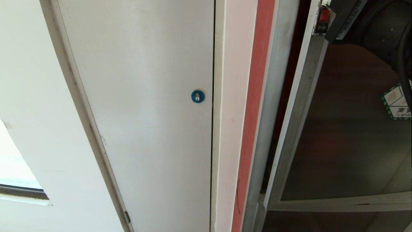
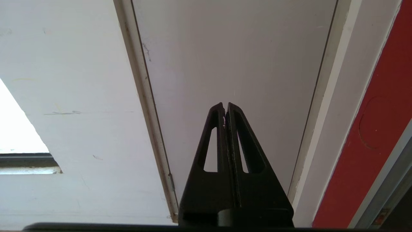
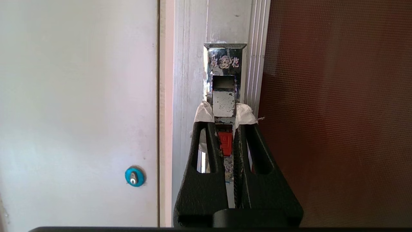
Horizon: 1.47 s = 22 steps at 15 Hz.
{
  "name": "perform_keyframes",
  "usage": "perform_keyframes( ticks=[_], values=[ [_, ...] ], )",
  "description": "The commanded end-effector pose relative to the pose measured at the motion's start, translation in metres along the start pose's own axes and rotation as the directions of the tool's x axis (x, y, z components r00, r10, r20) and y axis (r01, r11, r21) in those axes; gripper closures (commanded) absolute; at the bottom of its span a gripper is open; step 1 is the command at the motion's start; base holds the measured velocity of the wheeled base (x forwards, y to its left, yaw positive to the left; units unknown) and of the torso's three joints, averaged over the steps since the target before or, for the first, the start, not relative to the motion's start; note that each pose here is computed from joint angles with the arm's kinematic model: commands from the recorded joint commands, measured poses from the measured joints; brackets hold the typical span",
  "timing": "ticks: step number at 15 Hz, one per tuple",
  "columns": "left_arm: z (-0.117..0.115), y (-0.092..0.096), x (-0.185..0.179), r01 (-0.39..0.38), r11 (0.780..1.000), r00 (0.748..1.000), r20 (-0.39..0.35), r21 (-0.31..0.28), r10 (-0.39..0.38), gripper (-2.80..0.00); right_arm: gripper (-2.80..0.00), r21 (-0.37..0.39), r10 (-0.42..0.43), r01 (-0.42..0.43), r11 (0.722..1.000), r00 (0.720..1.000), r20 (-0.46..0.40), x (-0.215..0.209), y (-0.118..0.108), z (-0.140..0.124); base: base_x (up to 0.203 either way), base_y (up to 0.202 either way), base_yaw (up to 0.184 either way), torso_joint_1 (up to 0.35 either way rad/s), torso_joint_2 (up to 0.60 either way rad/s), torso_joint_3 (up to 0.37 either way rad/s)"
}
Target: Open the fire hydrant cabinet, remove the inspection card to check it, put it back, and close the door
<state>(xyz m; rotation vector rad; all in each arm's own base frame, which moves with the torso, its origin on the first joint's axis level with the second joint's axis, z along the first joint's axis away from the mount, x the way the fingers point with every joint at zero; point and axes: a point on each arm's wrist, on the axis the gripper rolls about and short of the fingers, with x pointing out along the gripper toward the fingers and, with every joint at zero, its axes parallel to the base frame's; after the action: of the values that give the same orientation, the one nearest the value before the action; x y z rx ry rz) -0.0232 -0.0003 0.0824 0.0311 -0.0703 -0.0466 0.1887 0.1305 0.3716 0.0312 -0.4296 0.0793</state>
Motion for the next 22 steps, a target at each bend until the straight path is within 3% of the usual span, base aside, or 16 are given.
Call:
perform_keyframes(
  ticks=[1,2,3,19,20,22],
  values=[
    [-0.008,0.000,0.002,0.001,1.000,1.000,-0.028,-0.001,-0.001,0.00,0.00,-0.010,-0.003,0.003,1.000,1.000,-0.016,-0.002,-0.001,-0.003,0.000,0.000,0.000,0.000,0.00,0.000],
    [-0.008,0.000,0.002,0.001,1.000,1.000,-0.028,-0.001,-0.001,0.00,0.00,-0.010,-0.003,0.003,1.000,1.000,-0.016,-0.002,-0.001,-0.002,0.000,0.000,0.000,0.000,0.00,0.000],
    [-0.008,0.000,0.002,0.001,1.000,1.000,-0.028,-0.001,-0.001,0.00,-2.80,-0.010,-0.005,0.004,1.000,1.000,-0.015,-0.002,-0.001,-0.002,0.000,0.000,0.000,0.000,0.00,0.000],
    [-0.008,0.000,0.002,0.001,1.000,1.000,-0.028,-0.001,-0.001,0.00,-2.80,-0.036,0.049,-0.051,0.998,0.997,-0.056,-0.040,-0.020,-0.009,0.000,0.000,0.000,0.000,0.00,0.000],
    [-0.008,0.000,0.002,0.001,1.000,1.000,-0.028,-0.001,-0.001,0.00,0.00,-0.035,0.049,-0.051,0.998,0.997,-0.055,-0.045,-0.023,-0.009,0.000,0.000,0.000,0.000,0.00,0.000],
    [-0.008,0.000,0.002,0.001,1.000,1.000,-0.028,-0.001,-0.001,0.00,0.00,-0.033,0.044,-0.045,0.998,0.998,-0.051,-0.051,-0.028,-0.007,0.000,0.000,0.000,0.000,0.00,0.000]
  ],
)
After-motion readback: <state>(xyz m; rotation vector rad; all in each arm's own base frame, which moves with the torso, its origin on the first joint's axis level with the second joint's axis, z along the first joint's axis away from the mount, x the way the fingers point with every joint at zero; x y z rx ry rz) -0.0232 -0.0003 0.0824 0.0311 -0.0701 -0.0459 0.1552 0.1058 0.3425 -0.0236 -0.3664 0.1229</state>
